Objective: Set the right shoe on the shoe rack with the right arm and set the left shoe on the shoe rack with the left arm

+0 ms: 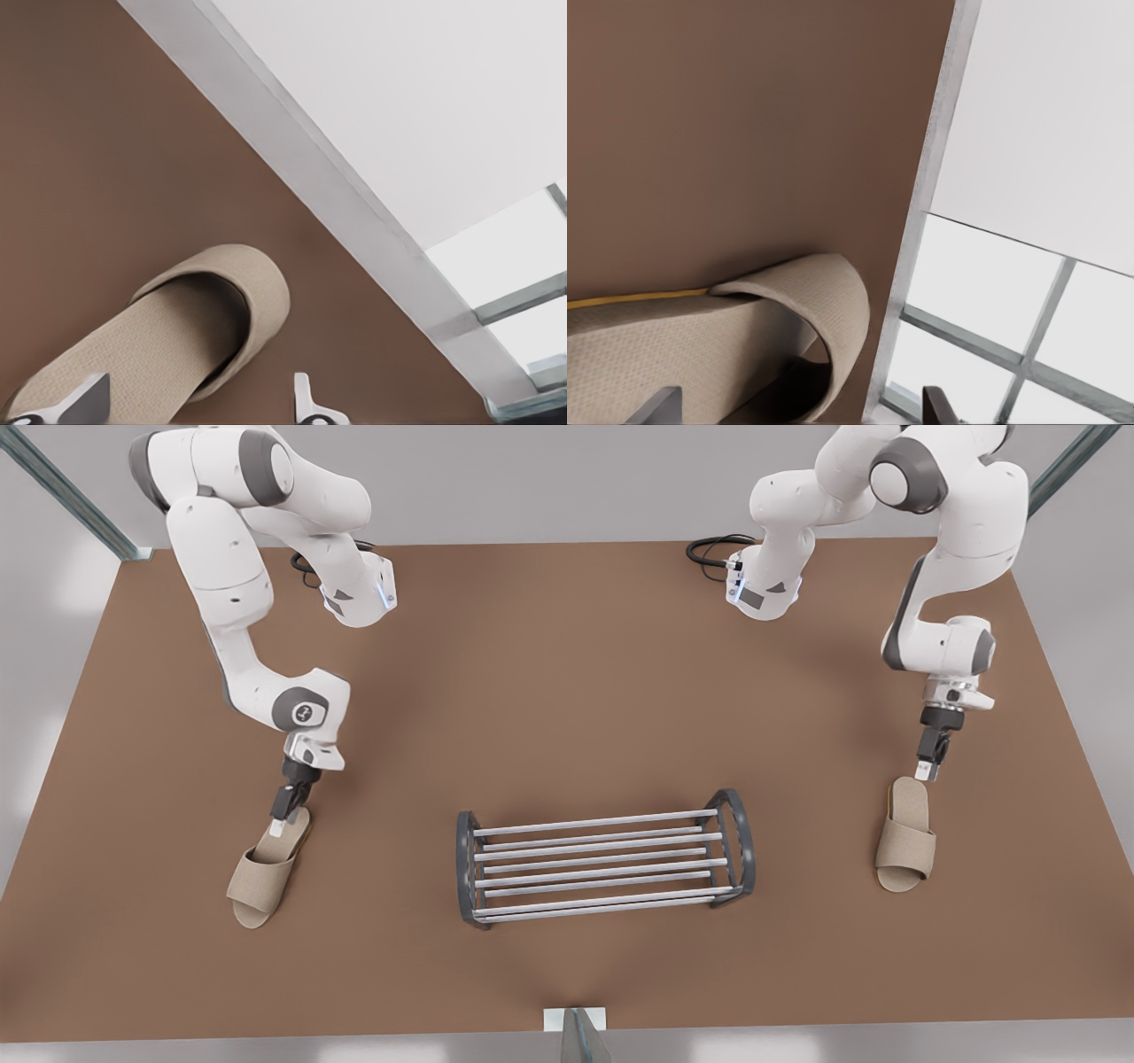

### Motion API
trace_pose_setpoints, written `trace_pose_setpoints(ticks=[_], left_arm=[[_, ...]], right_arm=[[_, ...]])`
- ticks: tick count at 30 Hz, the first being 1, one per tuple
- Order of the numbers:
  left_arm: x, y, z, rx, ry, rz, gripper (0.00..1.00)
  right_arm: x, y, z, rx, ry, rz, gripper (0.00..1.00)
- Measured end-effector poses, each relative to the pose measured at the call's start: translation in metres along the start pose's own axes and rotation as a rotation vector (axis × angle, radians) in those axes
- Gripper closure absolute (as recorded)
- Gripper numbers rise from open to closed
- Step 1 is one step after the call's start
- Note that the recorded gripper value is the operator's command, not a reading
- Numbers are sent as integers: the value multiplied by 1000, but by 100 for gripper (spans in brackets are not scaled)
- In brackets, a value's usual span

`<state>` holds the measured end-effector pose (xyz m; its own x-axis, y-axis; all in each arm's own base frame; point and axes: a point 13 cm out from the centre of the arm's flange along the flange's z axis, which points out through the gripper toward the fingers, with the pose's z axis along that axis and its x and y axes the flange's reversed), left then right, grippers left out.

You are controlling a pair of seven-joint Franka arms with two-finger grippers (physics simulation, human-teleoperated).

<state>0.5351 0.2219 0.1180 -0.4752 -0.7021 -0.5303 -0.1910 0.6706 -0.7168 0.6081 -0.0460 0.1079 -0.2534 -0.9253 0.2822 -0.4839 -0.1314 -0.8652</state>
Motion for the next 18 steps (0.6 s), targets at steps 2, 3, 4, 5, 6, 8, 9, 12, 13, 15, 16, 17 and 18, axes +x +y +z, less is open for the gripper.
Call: trace_pose_setpoints(ticks=[2, 3, 4, 5, 6, 8, 9, 12, 13, 15, 16, 17, 18], left_arm=[[-2, -9, 15, 22, 5, 14, 0], [-4, -10, 20, 28, 6, 18, 0], [-7, -10, 24, 31, 5, 23, 0], [-10, -9, 27, 32, 3, 27, 0], [-13, -7, 30, 31, 2, 30, 0], [-14, -11, 43, 45, 8, 39, 0], [-13, -17, 56, 60, 12, 43, 0], [-7, -21, 76, 75, 16, 31, 0], [-5, -17, 78, 70, 16, 24, 0], [-7, -9, 83, 64, 11, 18, 0], [-8, -8, 86, 66, 9, 18, 0], [-9, -5, 89, 65, 8, 18, 0], [-11, -4, 92, 66, 8, 19, 0]], right_arm=[[0, -7, 5, 16, -4, 43, 0], [-1, -9, 9, 21, -5, 62, 0], [0, -6, 12, 22, -5, 78, 0], [1, -4, 16, 25, -4, 91, 0], [7, -7, 23, 36, 4, 103, 0], [21, -12, 36, 59, 16, 119, 0], [28, -13, 41, 68, 18, 123, 0], [38, -18, 50, 89, 16, 142, 0], [38, -21, 50, 95, 12, 151, 0], [34, -22, 55, 102, 1, 166, 0], [34, -19, 60, 104, -3, 167, 0], [36, -15, 64, 104, -8, 168, 0], [35, -14, 67, 106, -15, 173, 0]])
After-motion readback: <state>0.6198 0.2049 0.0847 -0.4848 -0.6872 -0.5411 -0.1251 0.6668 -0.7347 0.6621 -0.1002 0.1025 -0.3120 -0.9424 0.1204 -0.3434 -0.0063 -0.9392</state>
